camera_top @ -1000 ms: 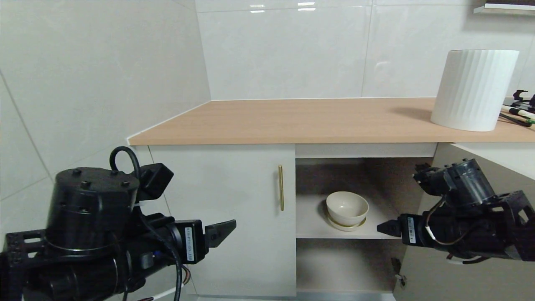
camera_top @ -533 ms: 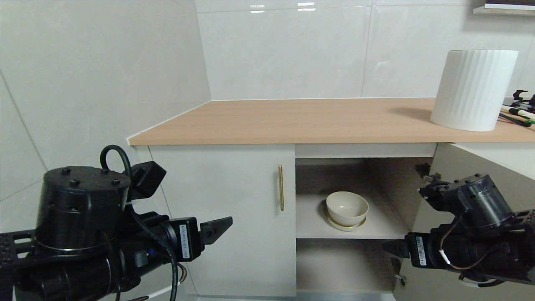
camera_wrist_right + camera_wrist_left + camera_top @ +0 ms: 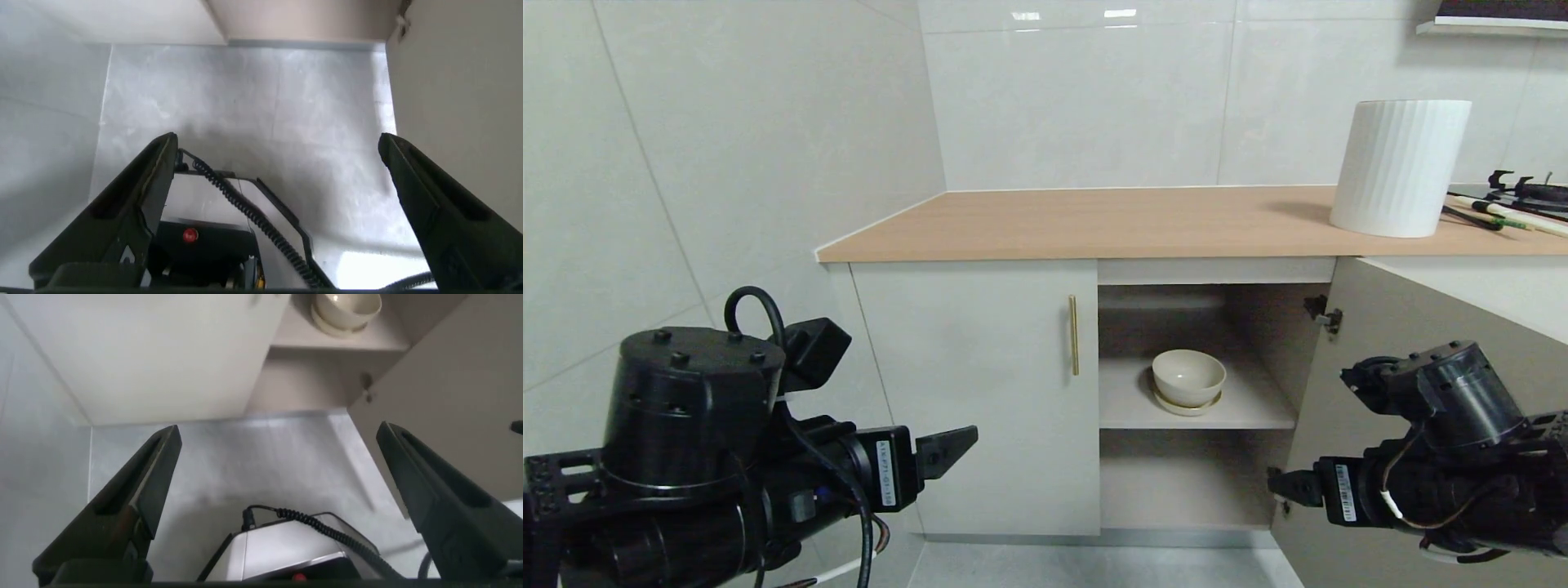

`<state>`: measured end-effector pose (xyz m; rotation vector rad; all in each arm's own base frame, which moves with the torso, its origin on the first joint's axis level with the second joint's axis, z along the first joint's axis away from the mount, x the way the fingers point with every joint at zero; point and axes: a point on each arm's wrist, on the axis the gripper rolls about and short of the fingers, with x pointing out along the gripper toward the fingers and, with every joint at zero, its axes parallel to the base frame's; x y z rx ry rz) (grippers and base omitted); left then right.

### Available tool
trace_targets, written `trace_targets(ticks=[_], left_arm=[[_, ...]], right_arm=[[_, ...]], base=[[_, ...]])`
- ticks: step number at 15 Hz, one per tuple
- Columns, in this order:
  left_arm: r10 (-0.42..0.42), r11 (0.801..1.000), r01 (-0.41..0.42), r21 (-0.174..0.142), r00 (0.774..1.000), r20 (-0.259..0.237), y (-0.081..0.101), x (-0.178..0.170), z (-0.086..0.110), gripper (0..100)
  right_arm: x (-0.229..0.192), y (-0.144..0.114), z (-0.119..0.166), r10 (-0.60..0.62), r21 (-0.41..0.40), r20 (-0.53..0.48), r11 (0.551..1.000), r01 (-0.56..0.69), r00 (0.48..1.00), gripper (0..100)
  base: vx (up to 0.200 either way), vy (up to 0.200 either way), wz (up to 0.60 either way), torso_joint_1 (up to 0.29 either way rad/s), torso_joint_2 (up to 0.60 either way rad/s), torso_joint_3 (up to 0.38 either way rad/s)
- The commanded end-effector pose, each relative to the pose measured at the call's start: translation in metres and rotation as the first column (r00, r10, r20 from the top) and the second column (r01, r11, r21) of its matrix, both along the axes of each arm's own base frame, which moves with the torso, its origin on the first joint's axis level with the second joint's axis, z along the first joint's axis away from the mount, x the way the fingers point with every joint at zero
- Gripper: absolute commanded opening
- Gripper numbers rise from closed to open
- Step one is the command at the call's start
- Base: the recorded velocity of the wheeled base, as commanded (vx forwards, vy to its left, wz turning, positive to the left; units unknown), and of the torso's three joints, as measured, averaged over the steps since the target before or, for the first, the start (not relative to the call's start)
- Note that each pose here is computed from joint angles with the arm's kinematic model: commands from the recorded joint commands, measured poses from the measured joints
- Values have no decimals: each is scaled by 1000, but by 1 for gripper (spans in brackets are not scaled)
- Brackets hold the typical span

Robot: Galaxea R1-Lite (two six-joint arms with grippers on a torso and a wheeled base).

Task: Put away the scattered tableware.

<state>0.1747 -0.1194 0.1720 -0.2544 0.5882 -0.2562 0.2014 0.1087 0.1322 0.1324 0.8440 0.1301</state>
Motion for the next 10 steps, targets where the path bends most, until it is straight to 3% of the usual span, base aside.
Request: trace_targets(ticks=[1,4,10], left_arm=[[0,1000,0,3,1000,-5,0,1,-1,100],[0,1000,0,5,1000,-7,-1,1,-2,100],[2,1000,-2,21,1000,-31,-4,5,-9,100]], right_arm=[[2,1,-3,0,-7,-11,1000,0,1000,100],[2,1,-4,0,-8,-14,1000,0,1000,100],[-7,0,10,14,18,38,1000,-14,999,100]], base=[[-200,0,0,2,7,2],[-200,0,0,1,-1,1],[0,0,0,0,0,0]])
